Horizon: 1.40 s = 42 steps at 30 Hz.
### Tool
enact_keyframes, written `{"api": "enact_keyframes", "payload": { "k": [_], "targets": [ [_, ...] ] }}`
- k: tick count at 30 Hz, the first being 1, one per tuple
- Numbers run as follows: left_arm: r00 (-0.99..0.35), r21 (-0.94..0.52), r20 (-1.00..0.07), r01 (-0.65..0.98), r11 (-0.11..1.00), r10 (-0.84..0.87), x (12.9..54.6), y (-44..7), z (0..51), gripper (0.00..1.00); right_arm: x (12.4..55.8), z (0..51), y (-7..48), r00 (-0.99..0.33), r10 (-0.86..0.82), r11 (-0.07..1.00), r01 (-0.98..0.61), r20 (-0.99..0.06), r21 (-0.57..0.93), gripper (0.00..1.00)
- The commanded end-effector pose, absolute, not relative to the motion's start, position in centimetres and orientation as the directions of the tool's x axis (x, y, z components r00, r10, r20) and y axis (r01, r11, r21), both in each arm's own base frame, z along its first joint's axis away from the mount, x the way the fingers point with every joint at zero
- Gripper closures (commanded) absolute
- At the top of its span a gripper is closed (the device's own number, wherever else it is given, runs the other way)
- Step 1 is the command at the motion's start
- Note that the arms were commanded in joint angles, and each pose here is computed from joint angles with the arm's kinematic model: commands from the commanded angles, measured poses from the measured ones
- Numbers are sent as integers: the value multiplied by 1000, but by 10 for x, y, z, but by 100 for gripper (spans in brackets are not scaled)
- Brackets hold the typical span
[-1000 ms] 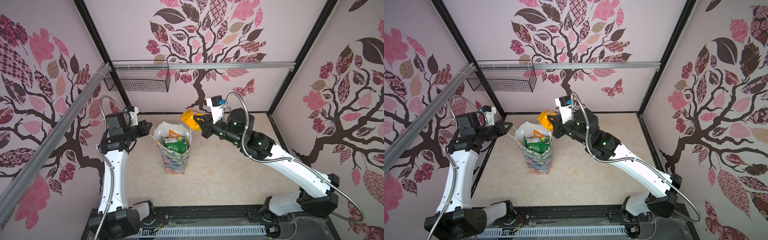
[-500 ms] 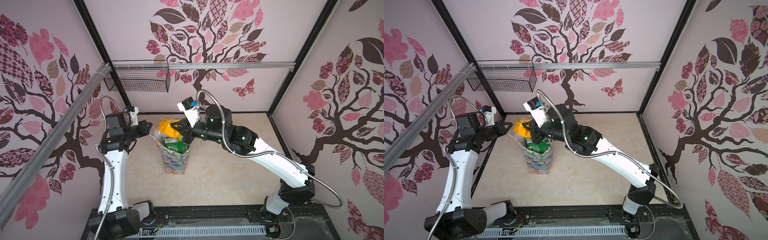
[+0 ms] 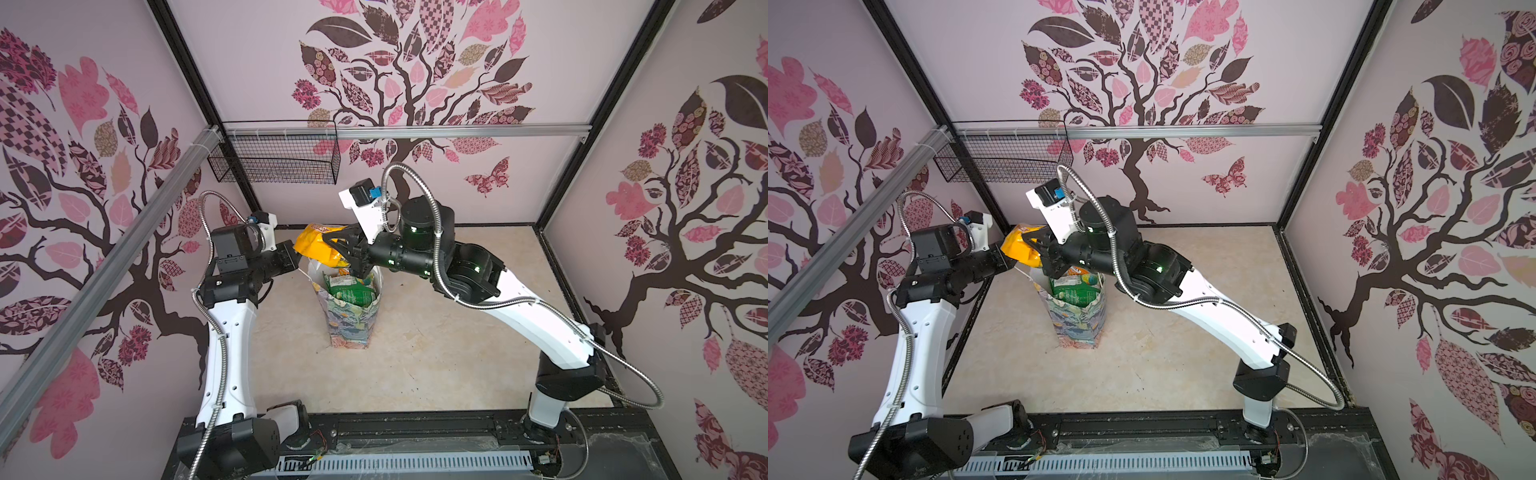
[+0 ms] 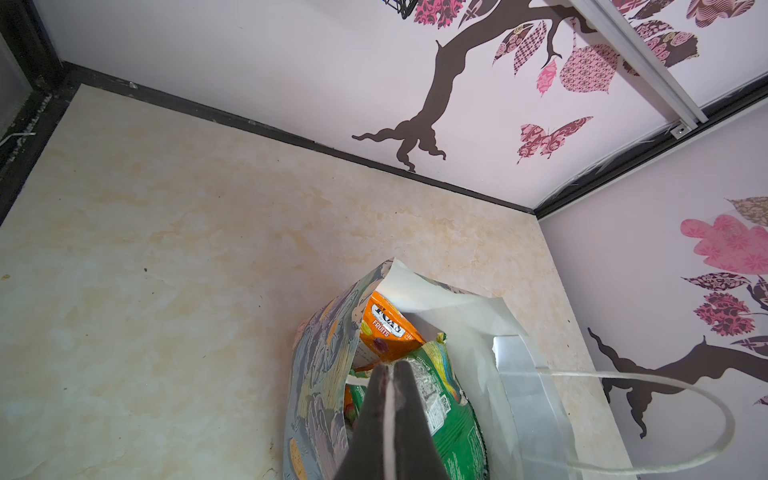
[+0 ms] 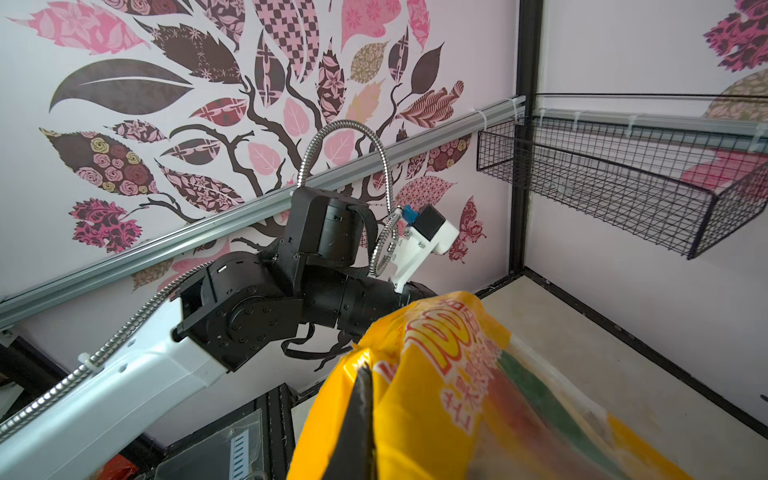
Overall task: Place the snacks into the paper bag
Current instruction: 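Lower the yellow packet into the bag opening with the right gripper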
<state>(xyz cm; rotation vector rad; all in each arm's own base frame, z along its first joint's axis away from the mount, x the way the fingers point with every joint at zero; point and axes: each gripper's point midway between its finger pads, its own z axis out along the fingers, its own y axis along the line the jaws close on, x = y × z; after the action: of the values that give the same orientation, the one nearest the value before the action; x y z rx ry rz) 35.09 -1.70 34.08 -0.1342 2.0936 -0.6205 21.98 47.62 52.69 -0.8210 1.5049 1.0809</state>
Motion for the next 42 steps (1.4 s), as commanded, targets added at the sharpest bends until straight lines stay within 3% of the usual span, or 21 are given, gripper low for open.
{"api": "enact_keyframes", "payload": {
  "k": [1, 14, 23, 29, 37, 42],
  "targets": [
    [-525, -452, -794, 172, 875, -307, 350, -16, 353, 100, 209, 561, 480, -159, 123, 280, -941, -980, 188, 100],
    [-527, -438, -795, 156, 885, -301, 349, -14, 352, 100, 242, 514, 501, -245, 92, 306, -915, -965, 262, 100],
    [-523, -432, -799, 155, 888, -298, 347, -13, 353, 100, 276, 495, 493, -273, 282, 420, -827, -920, 374, 100],
    [-524, -433, -798, 153, 888, -299, 348, -13, 353, 100, 289, 478, 478, -236, 283, 522, -776, -930, 356, 100],
    [-525, -433, -797, 152, 888, -299, 348, -13, 352, 100, 291, 467, 477, -188, 227, 559, -779, -956, 285, 100],
    [-519, -429, -801, 153, 890, -297, 348, -12, 354, 100, 292, 463, 481, -83, 150, 629, -761, -985, 160, 100]
  ]
}}
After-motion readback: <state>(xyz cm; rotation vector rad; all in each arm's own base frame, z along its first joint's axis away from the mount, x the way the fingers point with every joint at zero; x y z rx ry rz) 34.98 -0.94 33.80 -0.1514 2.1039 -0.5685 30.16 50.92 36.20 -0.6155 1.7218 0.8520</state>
